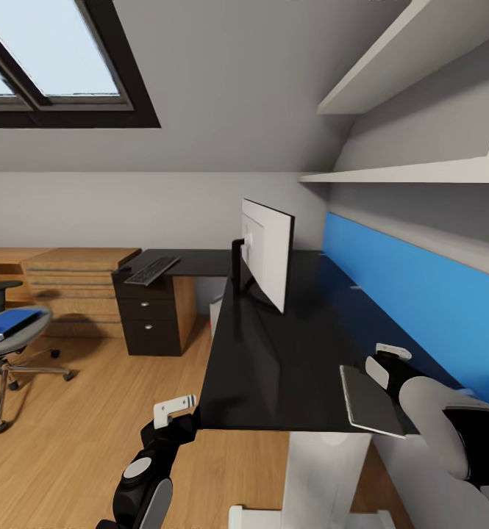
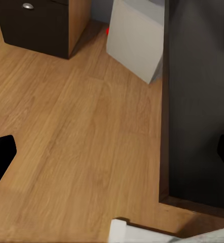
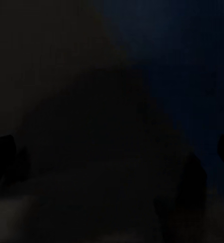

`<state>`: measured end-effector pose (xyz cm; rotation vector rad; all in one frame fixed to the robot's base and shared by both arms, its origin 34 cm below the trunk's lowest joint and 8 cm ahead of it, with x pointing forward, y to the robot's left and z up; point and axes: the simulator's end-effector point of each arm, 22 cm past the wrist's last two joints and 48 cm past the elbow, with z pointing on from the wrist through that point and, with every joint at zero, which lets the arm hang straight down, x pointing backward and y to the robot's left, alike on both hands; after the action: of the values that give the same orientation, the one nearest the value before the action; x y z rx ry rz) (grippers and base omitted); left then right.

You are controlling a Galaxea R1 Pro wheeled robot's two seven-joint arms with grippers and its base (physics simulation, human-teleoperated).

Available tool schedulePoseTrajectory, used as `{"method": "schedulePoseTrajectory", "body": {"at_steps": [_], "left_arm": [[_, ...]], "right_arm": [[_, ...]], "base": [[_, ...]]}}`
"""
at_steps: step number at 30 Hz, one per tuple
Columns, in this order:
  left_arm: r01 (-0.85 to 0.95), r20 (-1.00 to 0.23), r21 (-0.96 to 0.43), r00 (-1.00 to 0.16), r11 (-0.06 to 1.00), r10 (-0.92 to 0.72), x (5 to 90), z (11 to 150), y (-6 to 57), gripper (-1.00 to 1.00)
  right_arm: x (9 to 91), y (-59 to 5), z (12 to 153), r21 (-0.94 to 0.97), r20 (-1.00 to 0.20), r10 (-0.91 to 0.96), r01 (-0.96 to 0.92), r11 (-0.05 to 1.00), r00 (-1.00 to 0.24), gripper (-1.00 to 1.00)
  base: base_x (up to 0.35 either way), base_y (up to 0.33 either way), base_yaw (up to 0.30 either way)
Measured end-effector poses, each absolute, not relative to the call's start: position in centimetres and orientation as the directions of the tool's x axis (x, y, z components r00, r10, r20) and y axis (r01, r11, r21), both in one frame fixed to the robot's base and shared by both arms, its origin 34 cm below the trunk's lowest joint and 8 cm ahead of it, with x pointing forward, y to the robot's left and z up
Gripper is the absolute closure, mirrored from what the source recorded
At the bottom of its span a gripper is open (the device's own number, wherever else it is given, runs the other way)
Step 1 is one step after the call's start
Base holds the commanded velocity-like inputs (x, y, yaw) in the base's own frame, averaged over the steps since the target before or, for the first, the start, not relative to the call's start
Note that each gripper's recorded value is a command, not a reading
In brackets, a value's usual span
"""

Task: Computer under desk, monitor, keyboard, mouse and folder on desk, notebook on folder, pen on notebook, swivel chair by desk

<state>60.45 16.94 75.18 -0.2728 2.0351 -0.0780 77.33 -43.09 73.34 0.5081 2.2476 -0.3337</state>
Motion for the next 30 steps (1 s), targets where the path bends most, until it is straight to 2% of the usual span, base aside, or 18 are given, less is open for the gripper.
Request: {"method": "schedulePoseTrajectory", "body": {"at_steps": [10, 30], "left_arm": [[-0.159, -0.869, -0.172, -0.440, 0.972, -0.226, 60.4, 75.2, 16.9, -1.00], [-0.159, -0.869, -0.172, -0.440, 0.972, -0.226, 60.6, 76.1, 16.9, -1.00]], "right_arm": [[77.3, -43.1, 73.4, -0.075, -0.755, 0.251, 0.460, 0.885, -0.606, -1.00], [77.8, -43.2, 74.8, -0.064, -0.770, 0.252, 0.465, 0.883, -0.586, -1.00]], "base": [[-0.236, 0.000, 0.000], [-0.017, 0.000, 0.000]]}}
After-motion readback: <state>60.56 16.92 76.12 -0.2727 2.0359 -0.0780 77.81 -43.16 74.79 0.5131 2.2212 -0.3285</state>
